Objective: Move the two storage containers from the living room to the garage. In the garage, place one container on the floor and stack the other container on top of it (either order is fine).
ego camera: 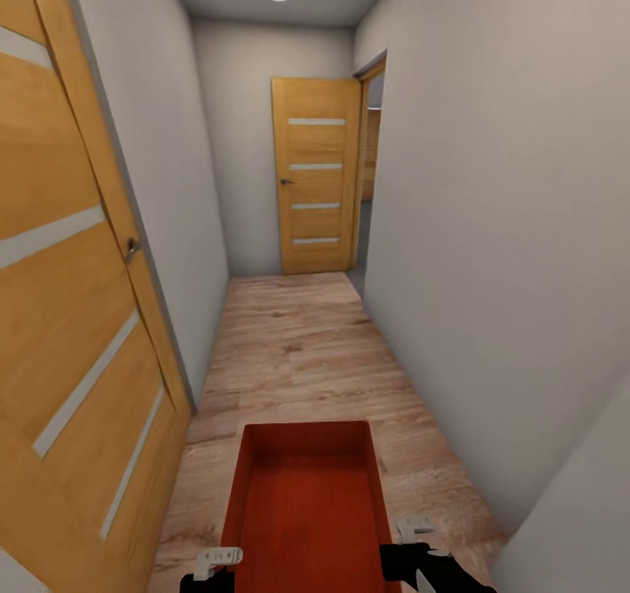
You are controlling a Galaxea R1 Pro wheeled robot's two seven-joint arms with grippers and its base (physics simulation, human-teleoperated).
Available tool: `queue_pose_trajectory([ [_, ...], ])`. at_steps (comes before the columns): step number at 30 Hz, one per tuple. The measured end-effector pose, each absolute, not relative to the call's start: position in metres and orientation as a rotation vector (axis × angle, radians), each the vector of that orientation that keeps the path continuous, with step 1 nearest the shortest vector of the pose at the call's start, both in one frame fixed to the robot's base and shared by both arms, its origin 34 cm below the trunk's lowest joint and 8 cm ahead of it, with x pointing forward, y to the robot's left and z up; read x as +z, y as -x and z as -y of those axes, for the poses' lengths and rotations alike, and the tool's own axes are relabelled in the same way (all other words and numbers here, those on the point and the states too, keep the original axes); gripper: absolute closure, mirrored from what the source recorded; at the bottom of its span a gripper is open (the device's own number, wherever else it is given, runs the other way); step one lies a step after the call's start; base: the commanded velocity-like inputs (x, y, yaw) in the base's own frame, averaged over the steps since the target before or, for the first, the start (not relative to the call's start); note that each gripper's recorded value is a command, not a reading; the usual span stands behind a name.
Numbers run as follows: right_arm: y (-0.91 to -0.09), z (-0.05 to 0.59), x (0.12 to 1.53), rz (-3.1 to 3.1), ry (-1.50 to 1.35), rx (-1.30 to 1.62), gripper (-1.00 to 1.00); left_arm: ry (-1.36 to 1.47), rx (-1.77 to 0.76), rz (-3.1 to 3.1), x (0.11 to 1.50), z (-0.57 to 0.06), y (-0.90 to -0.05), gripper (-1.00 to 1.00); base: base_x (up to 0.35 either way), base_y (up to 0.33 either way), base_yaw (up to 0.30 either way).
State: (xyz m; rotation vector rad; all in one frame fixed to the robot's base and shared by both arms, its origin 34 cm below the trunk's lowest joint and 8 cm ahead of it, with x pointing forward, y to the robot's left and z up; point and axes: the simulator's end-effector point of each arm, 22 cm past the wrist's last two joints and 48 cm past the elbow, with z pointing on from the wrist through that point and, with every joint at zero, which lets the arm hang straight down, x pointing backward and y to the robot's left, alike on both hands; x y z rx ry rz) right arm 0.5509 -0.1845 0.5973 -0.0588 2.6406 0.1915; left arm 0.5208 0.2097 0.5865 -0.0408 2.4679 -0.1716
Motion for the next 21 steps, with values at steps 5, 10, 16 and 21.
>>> queue_pose_trajectory([
  [5, -0.5509, 0.1844, 0.5974, -2.640, 0.059, 0.191, 1.00, 0.041, -0.172, -2.468, 0.5865, -0.2098, -0.5208, 1.00, 0.323, 0.056, 0.000],
  [10, -0.5509, 0.1846, 0.5973, -2.641, 0.059, 0.191, 1.00, 0.041, -0.172, -2.468, 0.5865, -0.2097, -0.5207, 1.00, 0.332, 0.011, 0.000],
  [16, -0.5509, 0.1844, 0.5974, -2.640, 0.059, 0.191, 1.00, 0.041, -0.171, -2.468, 0.5865, -0.2099, -0.5208, 1.00, 0.338, 0.002, 0.000],
  [21, -0.5509, 0.1844, 0.5974, -2.640, 0.059, 0.191, 1.00, 0.041, -0.172, -2.468, 0.5865, -0.2098, -0.5208, 1.00, 0.340, 0.000, 0.000],
])
